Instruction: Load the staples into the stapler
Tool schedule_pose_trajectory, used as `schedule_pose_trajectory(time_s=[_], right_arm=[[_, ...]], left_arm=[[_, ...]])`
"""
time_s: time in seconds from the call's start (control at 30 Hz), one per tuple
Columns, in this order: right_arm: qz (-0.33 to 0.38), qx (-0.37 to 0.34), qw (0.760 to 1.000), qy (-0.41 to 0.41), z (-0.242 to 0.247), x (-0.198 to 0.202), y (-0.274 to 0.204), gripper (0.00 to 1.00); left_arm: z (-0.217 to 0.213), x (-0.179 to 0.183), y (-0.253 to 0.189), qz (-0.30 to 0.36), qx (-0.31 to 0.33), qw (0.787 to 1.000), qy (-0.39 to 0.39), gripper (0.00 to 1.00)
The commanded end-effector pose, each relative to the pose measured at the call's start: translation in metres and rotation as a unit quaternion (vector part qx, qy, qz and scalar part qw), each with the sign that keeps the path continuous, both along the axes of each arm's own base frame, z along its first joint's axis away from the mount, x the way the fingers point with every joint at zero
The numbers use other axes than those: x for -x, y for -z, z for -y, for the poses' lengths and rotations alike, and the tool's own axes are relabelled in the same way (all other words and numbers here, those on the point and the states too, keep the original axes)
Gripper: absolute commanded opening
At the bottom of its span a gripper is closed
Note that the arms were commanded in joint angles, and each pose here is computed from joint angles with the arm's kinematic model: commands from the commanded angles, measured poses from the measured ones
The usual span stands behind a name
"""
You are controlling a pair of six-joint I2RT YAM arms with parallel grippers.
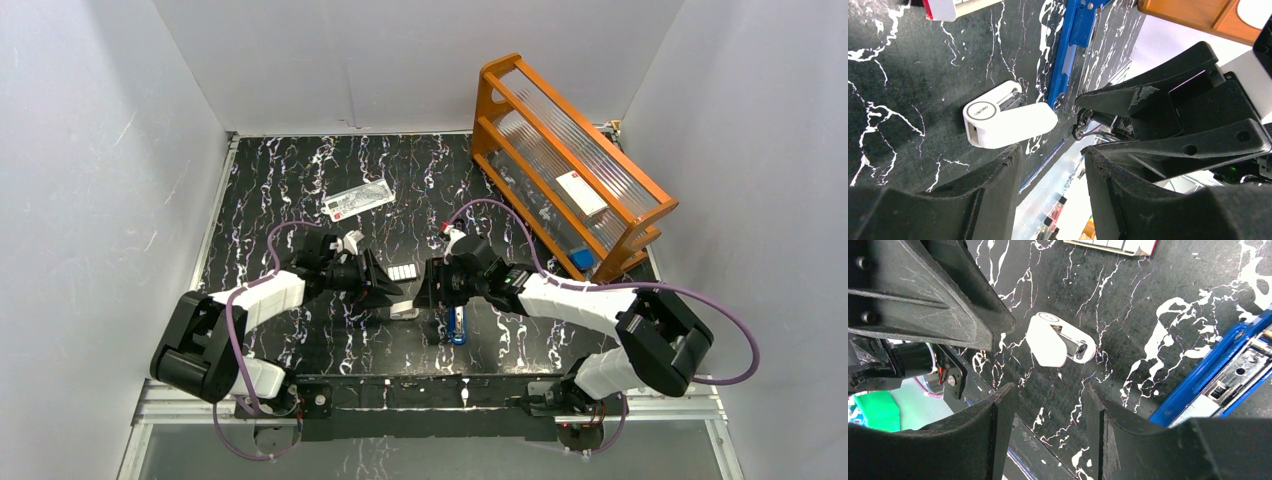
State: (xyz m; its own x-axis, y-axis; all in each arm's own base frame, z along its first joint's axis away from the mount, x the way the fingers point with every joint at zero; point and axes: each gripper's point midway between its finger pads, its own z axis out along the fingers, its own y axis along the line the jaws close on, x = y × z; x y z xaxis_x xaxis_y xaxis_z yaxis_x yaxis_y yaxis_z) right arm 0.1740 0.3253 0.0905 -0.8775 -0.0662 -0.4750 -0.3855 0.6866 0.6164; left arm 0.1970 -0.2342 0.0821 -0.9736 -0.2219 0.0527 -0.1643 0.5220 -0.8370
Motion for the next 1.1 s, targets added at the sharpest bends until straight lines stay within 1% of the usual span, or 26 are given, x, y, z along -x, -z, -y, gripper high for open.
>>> schedule_pose_trajectory(time_s=[0.0,0.07,0.13,0.23,0.3,0.4,0.5,0.6,0.67,0.8,0.87,0.93,1.0,1.07], right_arm=[[0.025,-0.031,0.999,-0.017,-0.015,-0.008,-0.024,0.61],[0.025,-0.029,0.999,-0.019,-0.016,-0.009,-0.023,0.63],[0.023,-0.024,0.999,-0.022,-0.017,-0.01,-0.021,0.63],[0.009,-0.003,1.0,-0.022,-0.019,-0.013,-0.012,0.62],[0.0,0.019,1.0,-0.013,-0.018,-0.016,-0.005,0.59],[-0.011,0.042,0.999,-0.001,-0.017,-0.021,0.006,0.52],[-0.021,0.053,0.998,0.001,-0.017,-0.021,0.014,0.46],[-0.034,0.06,0.998,-0.005,-0.017,-0.017,0.023,0.42],[-0.049,0.072,0.996,-0.01,-0.015,-0.014,0.03,0.38],[-0.065,0.078,0.995,-0.023,-0.013,-0.005,0.039,0.37],[-0.07,0.084,0.994,-0.022,-0.01,-0.003,0.044,0.37],[-0.073,0.09,0.993,-0.024,-0.008,-0.002,0.048,0.36],[-0.08,0.101,0.991,-0.025,-0.007,-0.001,0.052,0.3],[-0.089,0.108,0.99,-0.027,-0.005,0.001,0.057,0.27]], left_arm=[[0.005,-0.003,0.0,0.007,-0.001,1.0,-0.006,0.48],[0.004,-0.005,-0.001,0.013,-0.007,1.0,-0.008,0.48],[0.001,-0.008,0.001,0.022,-0.025,0.999,-0.014,0.48],[-0.002,-0.011,0.004,0.03,-0.047,0.998,-0.019,0.49],[-0.003,-0.013,0.005,0.038,-0.056,0.998,-0.017,0.49],[-0.009,-0.008,0.013,0.036,-0.086,0.996,-0.014,0.49],[-0.012,-0.003,0.023,0.035,-0.114,0.993,-0.003,0.51],[-0.009,0.002,0.027,0.03,-0.114,0.993,0.011,0.55],[-0.007,0.004,0.029,0.029,-0.114,0.993,0.018,0.56],[-0.003,0.01,0.033,0.025,-0.115,0.993,0.033,0.56],[-0.002,0.015,0.039,0.016,-0.119,0.992,0.041,0.54],[-0.002,0.018,0.046,0.009,-0.128,0.991,0.045,0.49],[-0.002,0.02,0.051,0.005,-0.137,0.989,0.046,0.41],[-0.005,0.019,0.056,0.001,-0.151,0.988,0.038,0.38]])
